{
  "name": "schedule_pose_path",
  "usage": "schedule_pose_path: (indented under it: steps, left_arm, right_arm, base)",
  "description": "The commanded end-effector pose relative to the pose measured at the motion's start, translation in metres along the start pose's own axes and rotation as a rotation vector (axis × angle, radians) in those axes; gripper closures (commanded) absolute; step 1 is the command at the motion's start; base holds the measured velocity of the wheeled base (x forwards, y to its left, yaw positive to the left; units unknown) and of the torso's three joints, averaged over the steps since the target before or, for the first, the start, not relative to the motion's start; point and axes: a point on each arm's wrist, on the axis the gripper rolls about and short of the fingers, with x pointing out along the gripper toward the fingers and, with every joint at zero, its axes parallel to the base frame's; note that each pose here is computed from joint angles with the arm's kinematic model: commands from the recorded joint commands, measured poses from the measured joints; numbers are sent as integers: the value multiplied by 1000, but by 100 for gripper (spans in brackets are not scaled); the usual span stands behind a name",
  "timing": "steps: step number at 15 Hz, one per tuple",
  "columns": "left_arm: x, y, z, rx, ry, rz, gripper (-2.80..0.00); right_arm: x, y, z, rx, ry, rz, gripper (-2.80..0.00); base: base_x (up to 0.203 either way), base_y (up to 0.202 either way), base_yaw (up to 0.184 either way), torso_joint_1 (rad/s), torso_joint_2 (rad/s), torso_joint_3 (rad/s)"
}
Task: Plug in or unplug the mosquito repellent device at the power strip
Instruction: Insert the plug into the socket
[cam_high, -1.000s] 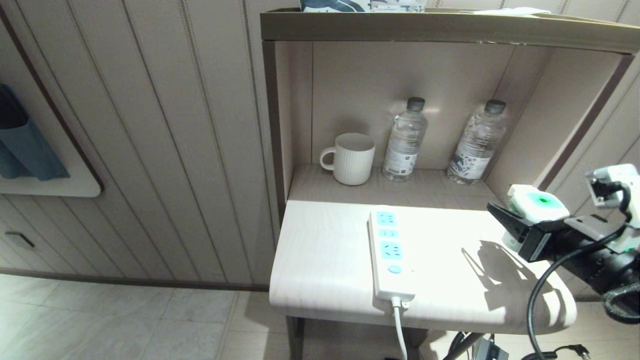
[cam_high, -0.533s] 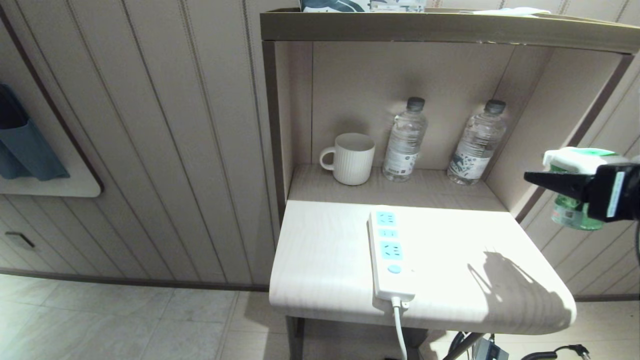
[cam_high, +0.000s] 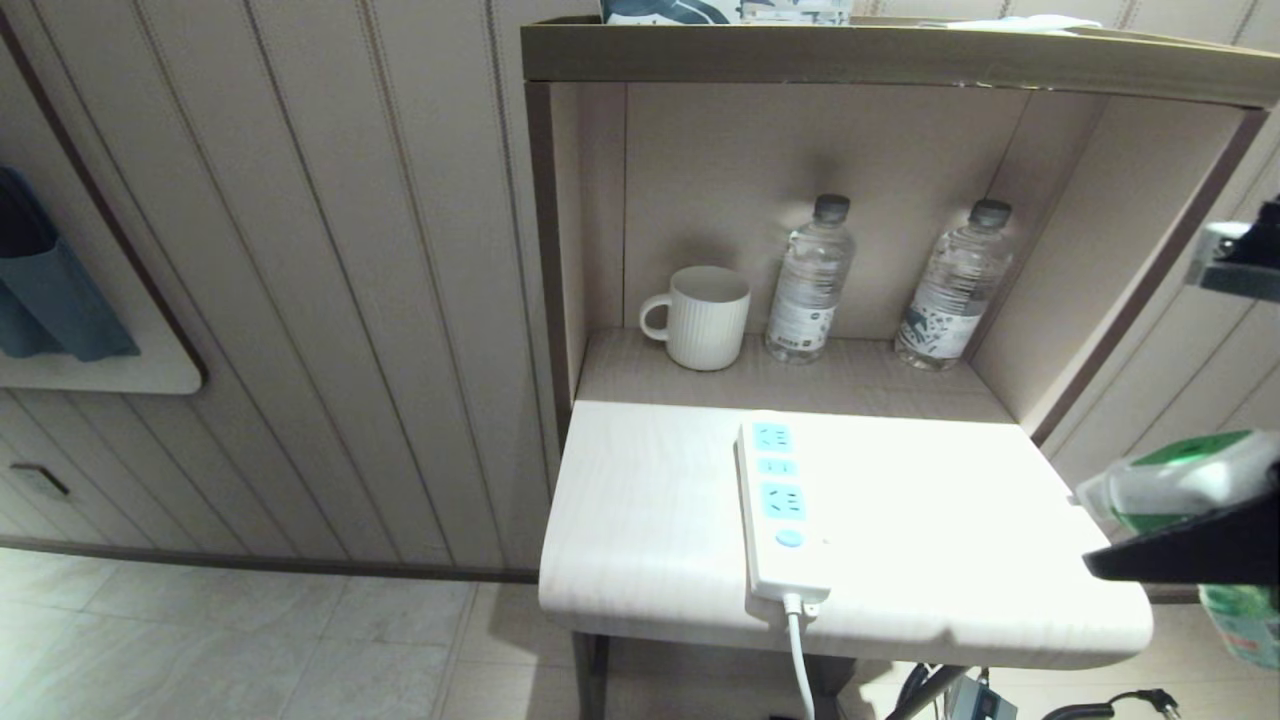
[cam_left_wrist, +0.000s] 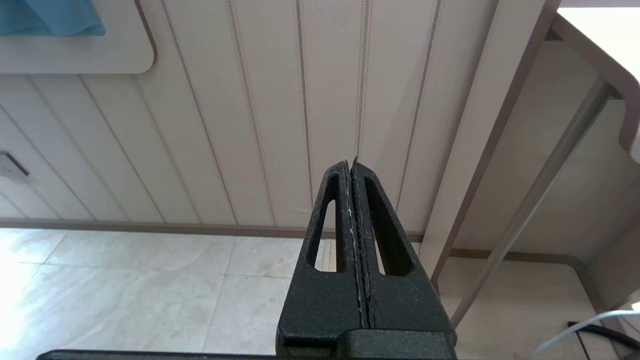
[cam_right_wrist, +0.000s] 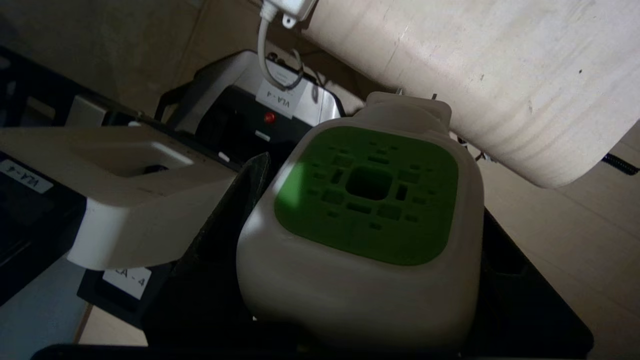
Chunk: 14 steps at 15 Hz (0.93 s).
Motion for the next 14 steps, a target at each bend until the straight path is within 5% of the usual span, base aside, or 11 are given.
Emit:
schedule_pose_path:
  steps: [1, 5, 8, 14]
  left_arm:
    - [0, 0, 0, 0, -1, 0, 0]
    - [0, 0, 0, 0, -1, 0, 0]
    - [0, 0, 0, 0, -1, 0, 0]
    - [0, 0, 0, 0, -1, 0, 0]
  right_arm:
    - [13, 6, 11, -21, 123, -5, 0]
    - [22, 12, 40, -44, 173, -25, 0]
    - [43, 16, 50, -107, 229, -119, 0]
    - [54, 21, 70, -104, 67, -122, 0]
  base:
    - [0, 0, 0, 0, 0, 0]
    - [0, 0, 0, 0, 0, 0]
    - [0, 0, 0, 0, 0, 0]
    - [0, 0, 0, 0, 0, 0]
